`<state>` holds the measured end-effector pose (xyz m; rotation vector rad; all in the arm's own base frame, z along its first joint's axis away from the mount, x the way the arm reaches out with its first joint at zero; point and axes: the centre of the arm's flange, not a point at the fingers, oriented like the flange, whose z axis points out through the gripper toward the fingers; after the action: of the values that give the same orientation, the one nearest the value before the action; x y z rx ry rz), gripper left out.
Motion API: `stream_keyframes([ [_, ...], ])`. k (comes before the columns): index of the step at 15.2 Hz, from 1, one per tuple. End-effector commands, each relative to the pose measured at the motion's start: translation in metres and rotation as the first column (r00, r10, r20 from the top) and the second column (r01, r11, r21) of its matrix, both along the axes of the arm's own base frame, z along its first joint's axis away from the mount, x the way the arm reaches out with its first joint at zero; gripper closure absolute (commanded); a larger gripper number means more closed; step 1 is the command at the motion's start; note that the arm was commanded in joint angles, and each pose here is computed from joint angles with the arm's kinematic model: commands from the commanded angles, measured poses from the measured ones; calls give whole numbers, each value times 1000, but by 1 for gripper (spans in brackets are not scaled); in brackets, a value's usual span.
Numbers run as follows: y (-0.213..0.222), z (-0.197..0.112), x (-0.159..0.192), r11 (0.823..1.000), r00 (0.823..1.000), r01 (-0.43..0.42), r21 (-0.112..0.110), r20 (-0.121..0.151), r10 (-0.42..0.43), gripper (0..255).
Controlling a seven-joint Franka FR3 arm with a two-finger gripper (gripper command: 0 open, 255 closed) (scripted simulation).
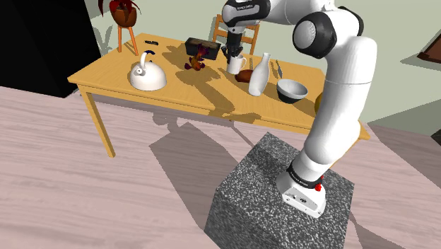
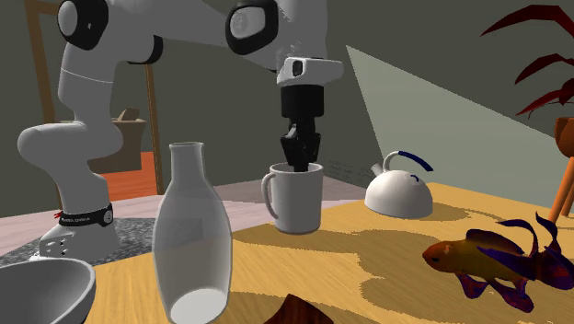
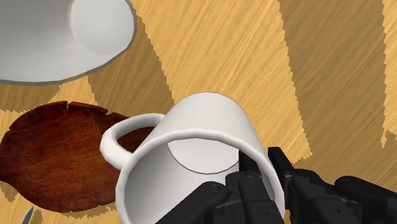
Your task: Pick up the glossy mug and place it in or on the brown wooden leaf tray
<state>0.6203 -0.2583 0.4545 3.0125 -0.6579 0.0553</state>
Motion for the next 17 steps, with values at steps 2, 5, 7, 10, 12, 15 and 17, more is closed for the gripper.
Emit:
stream_keyframes([
  [2,-38,2,-5,1000,1000,-1,0,0,1,255],
  [5,-77,6,-11,1000,1000,-1,0,0,1,255],
  [7,-103,8,-14,1000,1000,-1,0,0,1,255],
  [10,-142,12,-20,1000,1000,-1,0,0,1,255],
  [12,-168,14,-24,1000,1000,-1,0,0,1,255],
  [15,-207,18,-30,1000,1000,-1,0,0,1,255],
  [17,-239,21,-34,1000,1000,-1,0,0,1,255],
])
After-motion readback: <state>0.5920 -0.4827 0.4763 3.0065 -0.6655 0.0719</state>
